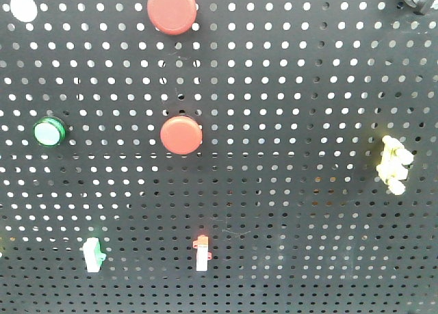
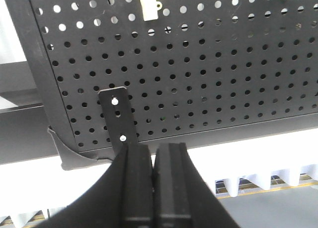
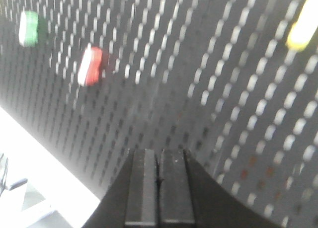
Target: Rotate knob clockwise with right arm
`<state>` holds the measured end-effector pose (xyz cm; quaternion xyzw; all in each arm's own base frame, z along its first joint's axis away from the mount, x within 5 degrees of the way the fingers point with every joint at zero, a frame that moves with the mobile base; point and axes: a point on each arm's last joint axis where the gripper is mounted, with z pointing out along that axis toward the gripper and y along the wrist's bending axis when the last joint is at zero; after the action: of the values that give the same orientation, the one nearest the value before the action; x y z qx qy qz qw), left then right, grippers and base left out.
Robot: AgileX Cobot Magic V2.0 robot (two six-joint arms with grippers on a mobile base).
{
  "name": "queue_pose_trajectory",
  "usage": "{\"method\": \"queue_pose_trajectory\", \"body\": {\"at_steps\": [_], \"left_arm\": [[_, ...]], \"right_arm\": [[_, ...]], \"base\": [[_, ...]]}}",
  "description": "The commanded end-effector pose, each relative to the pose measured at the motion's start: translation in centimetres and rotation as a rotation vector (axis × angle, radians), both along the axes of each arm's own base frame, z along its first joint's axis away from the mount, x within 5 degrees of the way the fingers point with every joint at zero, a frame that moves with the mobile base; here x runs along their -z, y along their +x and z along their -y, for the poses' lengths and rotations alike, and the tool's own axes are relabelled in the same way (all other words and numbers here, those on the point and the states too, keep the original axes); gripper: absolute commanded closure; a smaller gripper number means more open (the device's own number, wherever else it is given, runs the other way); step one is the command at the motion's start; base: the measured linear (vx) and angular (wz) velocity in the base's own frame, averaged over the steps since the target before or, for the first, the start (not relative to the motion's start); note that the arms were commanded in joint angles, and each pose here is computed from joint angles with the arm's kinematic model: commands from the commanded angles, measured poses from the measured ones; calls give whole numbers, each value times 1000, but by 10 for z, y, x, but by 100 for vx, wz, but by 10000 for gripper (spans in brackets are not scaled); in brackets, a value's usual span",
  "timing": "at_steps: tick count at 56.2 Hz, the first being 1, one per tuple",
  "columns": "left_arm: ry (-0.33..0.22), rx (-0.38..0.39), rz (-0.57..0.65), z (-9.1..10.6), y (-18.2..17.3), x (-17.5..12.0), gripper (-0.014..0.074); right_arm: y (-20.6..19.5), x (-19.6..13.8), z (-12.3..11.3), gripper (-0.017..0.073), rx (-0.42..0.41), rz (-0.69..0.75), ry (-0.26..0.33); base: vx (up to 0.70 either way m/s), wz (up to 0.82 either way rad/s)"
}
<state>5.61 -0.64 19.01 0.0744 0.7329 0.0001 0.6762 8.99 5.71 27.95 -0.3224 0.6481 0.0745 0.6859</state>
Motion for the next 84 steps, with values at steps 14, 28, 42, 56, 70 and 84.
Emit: {"method": "queue_pose_trajectory", "body": {"at_steps": [14,28,42,56,70,84], "left_arm": [[-14,-3,67,0,0,2,600],[-14,-3,67,0,0,2,600],[-14,-3,67,0,0,2,600],[-14,-3,67,0,0,2,600],[-14,-3,67,0,0,2,600],[-14,-3,67,0,0,2,600]], "right_arm": [[-13,5,9,567,9,-110,329],[-30,34,28,567,120,-119,434],[-33,62,50,567,429,-45,465],[-34,84,57,567,565,-48,369],[-34,84,57,567,564,-54,377],[-34,84,57,567,564,-54,377]], "base": [[0,0],[0,0],[0,0],[0,0],[0,0],[0,0]]}}
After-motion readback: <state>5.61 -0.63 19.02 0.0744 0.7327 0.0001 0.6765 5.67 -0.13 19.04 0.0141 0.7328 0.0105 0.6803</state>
